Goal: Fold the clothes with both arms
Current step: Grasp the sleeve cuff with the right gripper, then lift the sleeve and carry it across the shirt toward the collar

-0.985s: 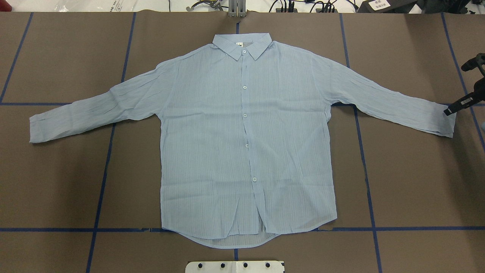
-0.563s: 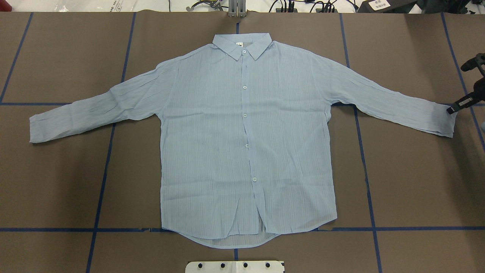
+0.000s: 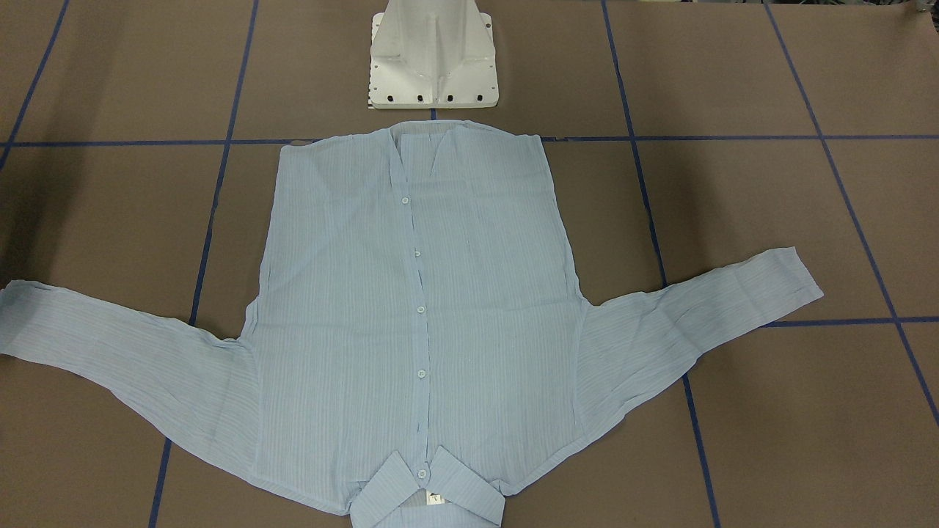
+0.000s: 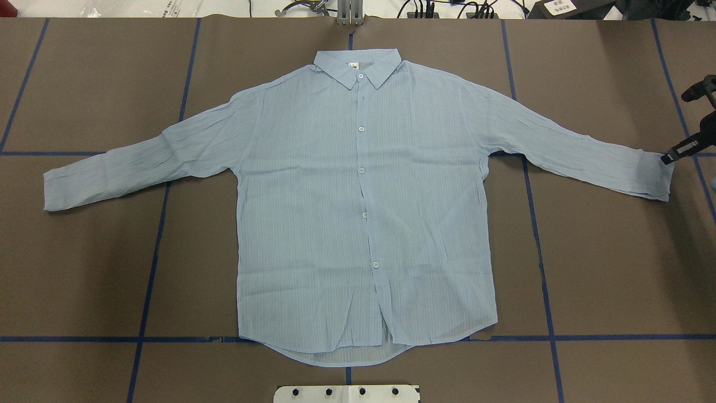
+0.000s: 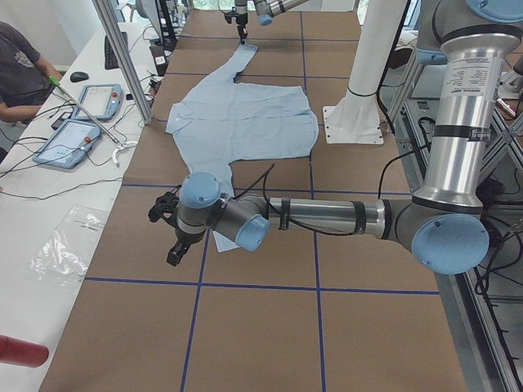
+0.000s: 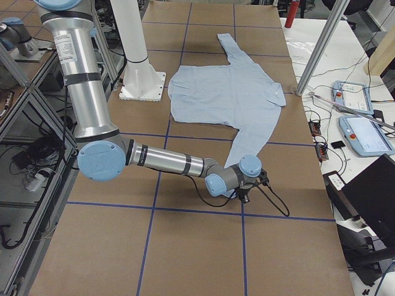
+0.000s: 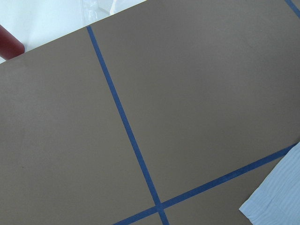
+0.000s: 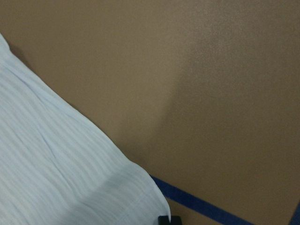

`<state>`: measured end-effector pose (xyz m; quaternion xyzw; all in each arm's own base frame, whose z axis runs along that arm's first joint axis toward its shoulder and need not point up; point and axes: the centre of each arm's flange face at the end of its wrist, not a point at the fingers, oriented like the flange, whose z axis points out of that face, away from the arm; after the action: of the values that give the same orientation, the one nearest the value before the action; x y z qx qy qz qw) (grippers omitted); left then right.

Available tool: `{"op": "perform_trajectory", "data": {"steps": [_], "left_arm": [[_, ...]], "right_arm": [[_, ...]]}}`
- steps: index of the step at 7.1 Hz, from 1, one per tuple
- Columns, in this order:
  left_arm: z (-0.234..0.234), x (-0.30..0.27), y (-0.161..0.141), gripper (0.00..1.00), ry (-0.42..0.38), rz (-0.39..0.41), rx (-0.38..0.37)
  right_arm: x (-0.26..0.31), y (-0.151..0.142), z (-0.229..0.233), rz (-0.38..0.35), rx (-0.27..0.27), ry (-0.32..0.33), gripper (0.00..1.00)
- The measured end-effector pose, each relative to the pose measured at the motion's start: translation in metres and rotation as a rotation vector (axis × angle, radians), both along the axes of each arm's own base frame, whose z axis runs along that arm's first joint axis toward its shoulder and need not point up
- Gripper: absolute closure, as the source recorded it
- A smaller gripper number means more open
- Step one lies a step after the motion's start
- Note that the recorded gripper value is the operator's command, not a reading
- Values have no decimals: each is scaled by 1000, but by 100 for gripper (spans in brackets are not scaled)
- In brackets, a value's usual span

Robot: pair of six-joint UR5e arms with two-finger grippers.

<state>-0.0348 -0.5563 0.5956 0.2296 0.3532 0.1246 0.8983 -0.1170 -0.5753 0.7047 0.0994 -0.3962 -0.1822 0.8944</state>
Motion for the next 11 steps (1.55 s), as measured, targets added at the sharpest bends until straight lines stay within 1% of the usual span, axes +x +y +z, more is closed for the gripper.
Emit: {"op": "perform_trajectory", "data": {"steps": [1,2,4,5,7,8,9,10,11], "left_arm": [[0,0,0,0,0,0,0],[0,0,0,0,0,1,0],[2,0,1,0,0,1,-2],[3,0,1,0,0,1,-4],[7,0,1,0,-1,2,-10],[9,0,1,0,-1,2,-14],[13,0,1,0,-2,3,-20],[17,0,1,0,-3,4,-25],[19,0,1,0,-3,4,-26]], "right_arm": [[8,-3,-13,23,11,-14,100],[13,-8,-35,54,25,-33,100],[20,-10,-88,141,41,-72,100],[27,-2,-120,212,31,-100,100],[39,25,-194,388,-12,-170,100],[36,37,-228,445,-18,-206,100],[24,44,-257,481,8,-218,100],[0,48,-281,517,27,-222,100],[-38,51,-303,569,25,-230,100]]}}
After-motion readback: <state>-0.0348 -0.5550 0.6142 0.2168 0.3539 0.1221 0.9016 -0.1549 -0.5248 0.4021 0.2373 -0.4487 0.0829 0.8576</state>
